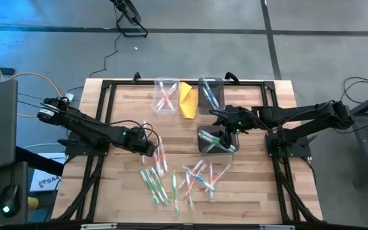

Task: Pick & Place Toothbrushes
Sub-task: Put the orange toothbrush into the transparent bin

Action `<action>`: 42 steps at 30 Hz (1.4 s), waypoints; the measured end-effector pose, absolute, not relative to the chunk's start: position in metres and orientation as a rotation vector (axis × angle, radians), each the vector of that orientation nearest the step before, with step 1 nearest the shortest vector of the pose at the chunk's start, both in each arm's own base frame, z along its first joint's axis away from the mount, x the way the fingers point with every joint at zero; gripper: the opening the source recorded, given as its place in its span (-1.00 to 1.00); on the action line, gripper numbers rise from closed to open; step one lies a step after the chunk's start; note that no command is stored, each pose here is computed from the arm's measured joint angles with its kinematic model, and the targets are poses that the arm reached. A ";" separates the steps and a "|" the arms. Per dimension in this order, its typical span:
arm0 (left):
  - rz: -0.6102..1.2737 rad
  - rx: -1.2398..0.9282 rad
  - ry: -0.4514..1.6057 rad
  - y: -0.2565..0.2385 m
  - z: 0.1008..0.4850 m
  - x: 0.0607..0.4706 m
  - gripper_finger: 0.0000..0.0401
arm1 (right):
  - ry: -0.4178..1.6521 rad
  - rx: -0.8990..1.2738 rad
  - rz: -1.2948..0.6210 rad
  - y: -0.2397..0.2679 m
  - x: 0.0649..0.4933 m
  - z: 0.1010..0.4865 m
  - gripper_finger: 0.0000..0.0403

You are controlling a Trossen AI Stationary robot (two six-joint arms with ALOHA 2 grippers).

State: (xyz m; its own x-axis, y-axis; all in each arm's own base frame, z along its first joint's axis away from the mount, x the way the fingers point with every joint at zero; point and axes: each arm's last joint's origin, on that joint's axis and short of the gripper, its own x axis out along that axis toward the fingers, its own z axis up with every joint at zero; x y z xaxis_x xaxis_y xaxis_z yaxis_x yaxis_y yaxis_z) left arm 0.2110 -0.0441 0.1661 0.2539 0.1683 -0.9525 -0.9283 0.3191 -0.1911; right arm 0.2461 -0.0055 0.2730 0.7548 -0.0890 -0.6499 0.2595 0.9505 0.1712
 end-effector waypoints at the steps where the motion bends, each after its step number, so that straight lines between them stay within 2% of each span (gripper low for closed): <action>1: 0.920 -0.938 1.026 -0.044 0.166 0.211 -0.34 | 0.691 0.259 -0.192 -0.006 0.246 0.273 0.12; 24: 0.976 -0.899 1.148 -0.047 0.144 0.216 -0.35 | 0.684 0.259 -0.191 -0.006 0.247 0.274 0.12; 27: 0.978 -0.898 1.154 -0.047 0.144 0.216 -0.44 | 0.684 0.260 -0.191 -0.006 0.247 0.274 0.12; 36: 0.966 -0.903 1.149 -0.047 0.145 0.218 -0.87 | 0.684 0.258 -0.190 -0.006 0.247 0.274 0.12; 42: 0.928 -0.889 1.160 -0.049 0.155 0.222 -0.92 | 0.684 0.258 -0.188 -0.005 0.247 0.274 0.12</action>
